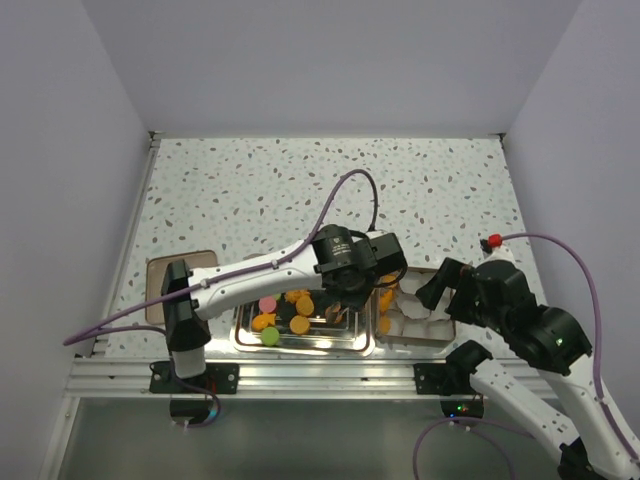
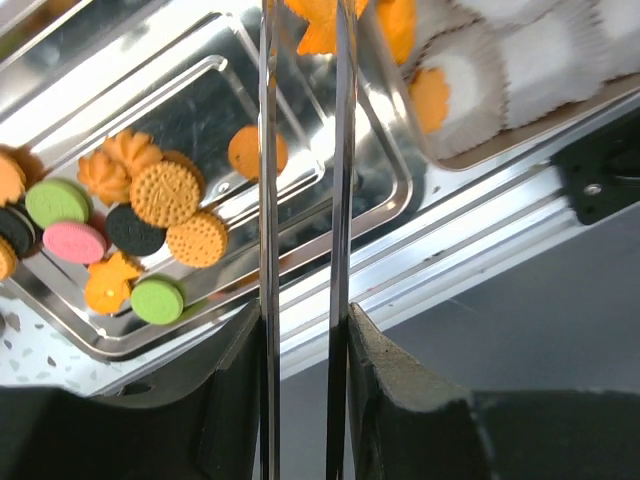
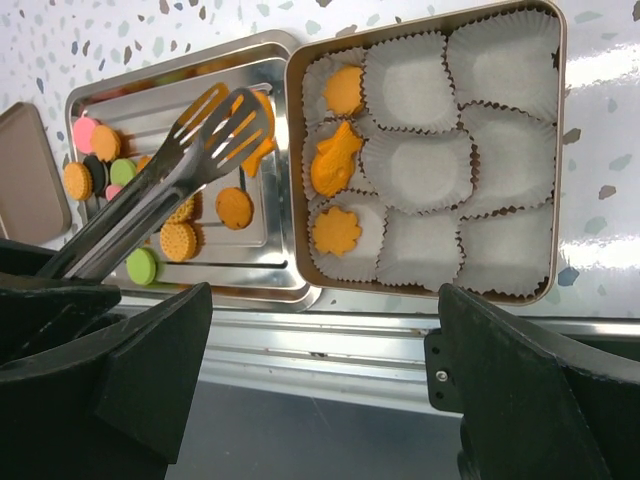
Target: Pack the cookies
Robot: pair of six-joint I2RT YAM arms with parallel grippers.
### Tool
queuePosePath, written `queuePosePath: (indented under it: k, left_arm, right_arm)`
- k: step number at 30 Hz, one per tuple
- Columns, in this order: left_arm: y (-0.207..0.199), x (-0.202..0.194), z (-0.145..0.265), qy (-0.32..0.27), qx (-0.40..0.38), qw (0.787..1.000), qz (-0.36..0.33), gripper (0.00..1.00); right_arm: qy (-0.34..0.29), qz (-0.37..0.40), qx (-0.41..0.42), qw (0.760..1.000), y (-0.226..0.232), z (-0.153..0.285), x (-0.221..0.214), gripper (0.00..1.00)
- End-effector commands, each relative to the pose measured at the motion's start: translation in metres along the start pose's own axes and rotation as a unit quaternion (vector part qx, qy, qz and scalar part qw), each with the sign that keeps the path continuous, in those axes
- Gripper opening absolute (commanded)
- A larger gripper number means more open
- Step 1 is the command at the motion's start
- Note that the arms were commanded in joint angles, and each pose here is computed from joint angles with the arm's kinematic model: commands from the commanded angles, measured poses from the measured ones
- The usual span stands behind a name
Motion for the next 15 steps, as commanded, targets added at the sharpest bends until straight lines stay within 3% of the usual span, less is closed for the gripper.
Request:
queuePosePath:
  k: [1, 15]
  left_arm:
    - [-0.004, 0.027, 0.018, -0.042, -0.012, 0.999, -0.021, 0.26]
    - [-0.039, 0.075, 0.015, -0.116, -0.097, 0.988, -0.030, 0.24]
  right_arm:
    - [-0.028, 0.001, 0.013, 1.000, 0.012, 0.007, 0.014, 0.99]
    - [-0.052, 0.006, 0.024, 0.998, 0.023, 0.026, 0.029, 0.99]
Point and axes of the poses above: each gripper's point midway between its finger pads, its own z axis back along the fingers, its own y axis along the line the jaws close on, x = y × z, the point moved 6 cm from there along z, back along the fingers, and after that the axes turned 11 degrees about -z, right-handed, at the moved point
